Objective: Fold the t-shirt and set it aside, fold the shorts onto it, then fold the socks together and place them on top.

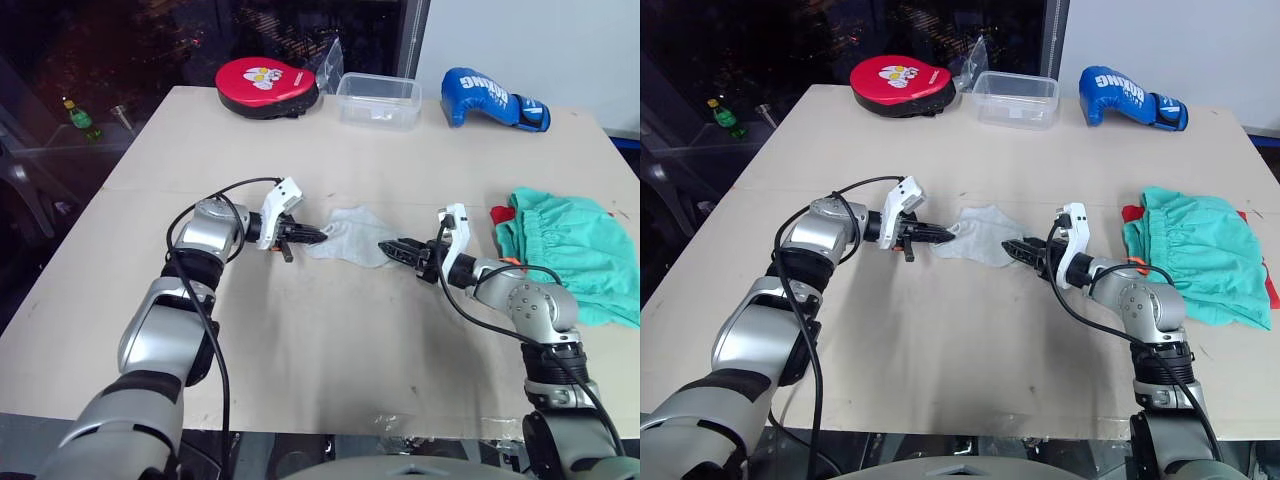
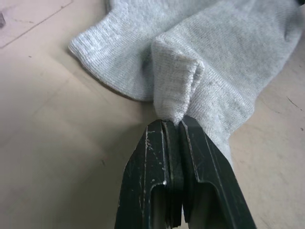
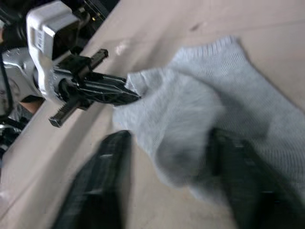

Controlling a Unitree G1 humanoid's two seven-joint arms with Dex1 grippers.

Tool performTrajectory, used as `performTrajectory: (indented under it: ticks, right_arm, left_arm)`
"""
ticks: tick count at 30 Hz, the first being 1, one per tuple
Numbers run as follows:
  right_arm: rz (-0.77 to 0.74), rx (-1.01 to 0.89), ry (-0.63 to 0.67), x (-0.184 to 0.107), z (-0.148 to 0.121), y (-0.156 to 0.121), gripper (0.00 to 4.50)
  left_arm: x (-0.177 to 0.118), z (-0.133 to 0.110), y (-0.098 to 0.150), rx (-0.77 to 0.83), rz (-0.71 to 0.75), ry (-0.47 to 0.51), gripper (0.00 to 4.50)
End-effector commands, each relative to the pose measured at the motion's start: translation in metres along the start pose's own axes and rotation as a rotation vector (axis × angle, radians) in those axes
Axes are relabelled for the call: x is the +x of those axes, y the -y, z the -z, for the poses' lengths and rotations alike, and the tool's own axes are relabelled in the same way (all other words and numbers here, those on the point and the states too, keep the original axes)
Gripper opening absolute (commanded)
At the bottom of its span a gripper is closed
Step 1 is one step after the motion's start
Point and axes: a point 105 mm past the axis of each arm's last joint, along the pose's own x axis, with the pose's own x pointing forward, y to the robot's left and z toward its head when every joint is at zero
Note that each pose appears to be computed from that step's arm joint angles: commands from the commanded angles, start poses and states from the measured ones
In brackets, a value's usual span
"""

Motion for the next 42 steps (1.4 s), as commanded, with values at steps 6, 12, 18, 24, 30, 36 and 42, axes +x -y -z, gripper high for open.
performTrajectory:
  ticks: [6,12,18,24,30,36,42]
  right_arm:
    - [0.06,-0.017,0.066,-0.021,-0.018,-0.003,0.01]
    - [0.104,-0.015,0.03,-0.02,-0.013,-0.005,0.01]
    - [0.121,0.003,-0.01,-0.02,-0.002,-0.009,0.01]
    - [0.127,0.018,0.008,-0.03,-0.004,-0.012,0.01]
    - [0.062,0.044,0.011,-0.038,-0.003,-0.021,0.01]
    - [0.017,0.052,-0.01,-0.048,0.0,-0.026,0.01]
    - [0.107,0.049,-0.033,-0.05,0.005,-0.007,0.01]
  left_arm:
    - [-0.02,-0.069,-0.004,0.147,0.013,0.178,0.0]
    - [-0.003,-0.076,0.001,0.173,0.076,0.104,0.0]
    - [0.01,-0.064,0.003,0.173,0.101,0.001,0.0]
    - [0.018,-0.072,0.005,0.145,0.103,0.011,0.0]
    - [0.019,-0.08,0.014,0.102,0.177,0.064,0.0]
    - [0.012,-0.076,0.014,0.077,0.197,0.045,0.0]
    - [0.012,-0.069,0.007,0.071,0.145,0.003,0.0]
